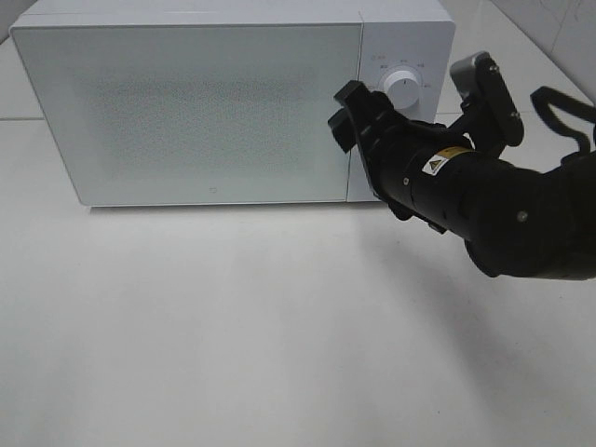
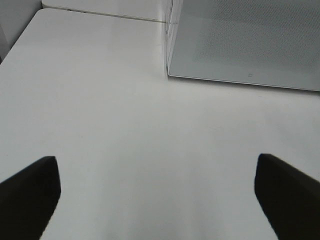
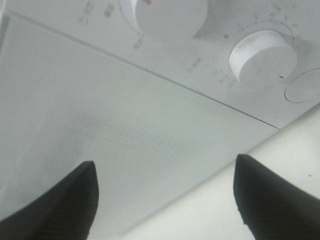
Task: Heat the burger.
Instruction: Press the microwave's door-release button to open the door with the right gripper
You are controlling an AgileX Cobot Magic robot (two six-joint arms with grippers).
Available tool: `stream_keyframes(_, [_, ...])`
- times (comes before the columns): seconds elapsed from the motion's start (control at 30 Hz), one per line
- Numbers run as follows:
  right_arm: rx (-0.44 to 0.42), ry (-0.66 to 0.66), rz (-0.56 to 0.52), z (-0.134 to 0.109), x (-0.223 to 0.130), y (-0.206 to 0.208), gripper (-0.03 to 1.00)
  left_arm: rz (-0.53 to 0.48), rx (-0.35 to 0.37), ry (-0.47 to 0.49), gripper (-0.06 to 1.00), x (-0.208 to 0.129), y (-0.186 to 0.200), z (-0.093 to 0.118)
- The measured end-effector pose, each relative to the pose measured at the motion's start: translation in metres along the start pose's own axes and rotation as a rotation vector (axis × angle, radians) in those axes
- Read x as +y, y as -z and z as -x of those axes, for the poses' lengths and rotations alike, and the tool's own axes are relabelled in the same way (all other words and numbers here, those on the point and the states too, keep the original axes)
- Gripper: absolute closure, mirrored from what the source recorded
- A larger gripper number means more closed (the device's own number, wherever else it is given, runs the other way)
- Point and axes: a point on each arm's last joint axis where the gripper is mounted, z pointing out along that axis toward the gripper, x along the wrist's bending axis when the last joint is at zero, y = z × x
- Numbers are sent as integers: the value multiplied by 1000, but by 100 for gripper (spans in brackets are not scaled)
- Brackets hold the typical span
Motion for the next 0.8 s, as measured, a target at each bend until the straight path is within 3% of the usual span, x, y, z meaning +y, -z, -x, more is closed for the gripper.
stream_keyframes(0.17, [-47,192,-117,0,0,9,25,0,0,0,-3,0,0,0])
stream_keyframes(0.33, [-82,494,-352,4,5,29,25,0,0,0,-3,0,0,0])
stream_keyframes(0.43, [-86,534,-384,4,6,33,25,0,0,0,-3,0,0,0])
stream_keyframes(0.57, [-122,726,-531,3,15,54,25,0,0,0,-3,0,0,0])
stream_keyframes(0.67, [-146,813,-579,-1,23,68,25,0,0,0,-3,0,0,0])
stream_keyframes(0.8, [-177,862,-620,-1,28,83,25,0,0,0,-3,0,0,0])
